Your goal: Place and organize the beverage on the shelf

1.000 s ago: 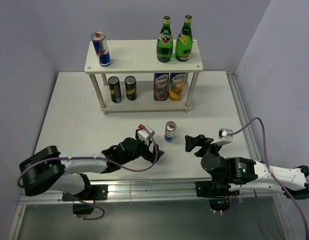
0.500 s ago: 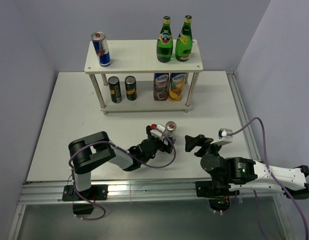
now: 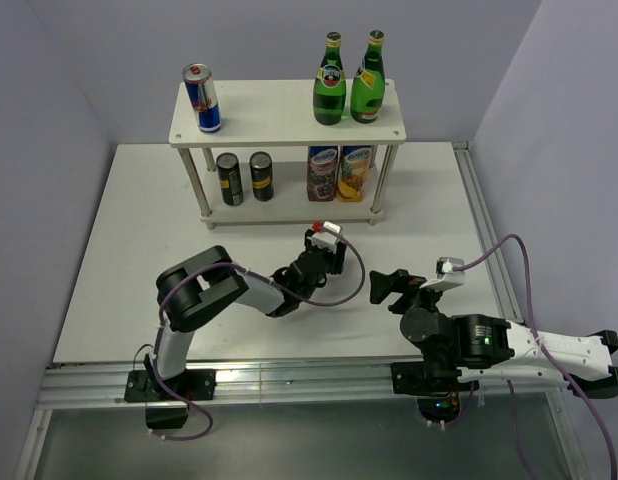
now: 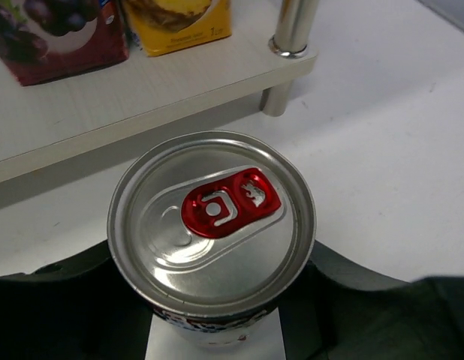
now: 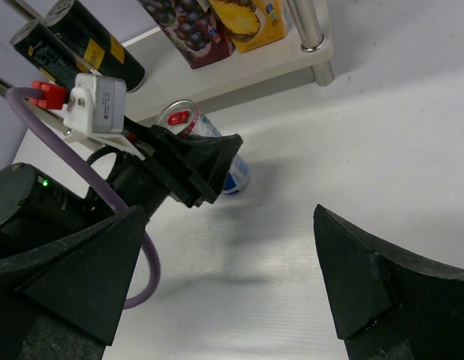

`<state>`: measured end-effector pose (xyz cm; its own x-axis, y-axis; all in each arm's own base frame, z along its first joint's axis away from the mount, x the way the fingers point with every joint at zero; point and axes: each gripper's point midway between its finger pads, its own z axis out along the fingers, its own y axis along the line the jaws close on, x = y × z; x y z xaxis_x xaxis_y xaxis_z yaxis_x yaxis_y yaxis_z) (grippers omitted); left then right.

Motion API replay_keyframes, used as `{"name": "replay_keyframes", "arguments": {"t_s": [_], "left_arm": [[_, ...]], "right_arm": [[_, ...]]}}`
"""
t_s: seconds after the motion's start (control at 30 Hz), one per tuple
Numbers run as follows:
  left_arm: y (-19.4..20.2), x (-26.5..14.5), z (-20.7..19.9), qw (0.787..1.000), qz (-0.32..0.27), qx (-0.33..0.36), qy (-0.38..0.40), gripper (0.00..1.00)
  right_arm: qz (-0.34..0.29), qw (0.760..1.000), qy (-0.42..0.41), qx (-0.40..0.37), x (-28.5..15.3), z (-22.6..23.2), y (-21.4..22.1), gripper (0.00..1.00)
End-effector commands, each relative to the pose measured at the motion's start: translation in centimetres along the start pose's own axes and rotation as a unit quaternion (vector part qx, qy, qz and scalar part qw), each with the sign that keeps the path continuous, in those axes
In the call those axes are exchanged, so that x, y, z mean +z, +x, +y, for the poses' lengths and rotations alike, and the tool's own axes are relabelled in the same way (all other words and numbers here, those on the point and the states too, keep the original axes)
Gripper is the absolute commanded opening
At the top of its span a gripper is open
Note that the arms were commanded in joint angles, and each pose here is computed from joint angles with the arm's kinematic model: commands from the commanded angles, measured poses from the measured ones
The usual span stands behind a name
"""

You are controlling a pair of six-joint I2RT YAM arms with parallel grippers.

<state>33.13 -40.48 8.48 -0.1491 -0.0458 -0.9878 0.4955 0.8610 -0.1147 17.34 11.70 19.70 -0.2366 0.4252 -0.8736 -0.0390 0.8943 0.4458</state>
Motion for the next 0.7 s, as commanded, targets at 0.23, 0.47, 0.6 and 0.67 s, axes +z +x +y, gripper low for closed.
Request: {"name": "replay_keyframes", "arguments": {"t_s": [0.23,0.47,0.6,0.67], "left_arm": [[-21.0,-5.0,4.2,0.989,-0.088,0.028,-0.119,0.00],[-35.5,-9.0,10.9,0.971,-0.165,-0.008,-0.175,0.00],[-39.7,-9.5,14.7,0.958,-0.184,0.019,-0.219,0.00],[-40.6,-9.0,16.5,0.953,-0.185,0.024,-0.241,0.00]], "right_arm": [[-0.016,1.000,0.000,0.018,0.0,0.1,-0.7,1.00],[-0.017,1.000,-0.001,0.019,0.0,0.1,-0.7,1.00],[-0.017,1.000,-0.003,0.021,0.0,0.1,-0.7,1.00],[-0.017,1.000,-0.003,0.023,0.0,0.0,-0.8,1.00]]}}
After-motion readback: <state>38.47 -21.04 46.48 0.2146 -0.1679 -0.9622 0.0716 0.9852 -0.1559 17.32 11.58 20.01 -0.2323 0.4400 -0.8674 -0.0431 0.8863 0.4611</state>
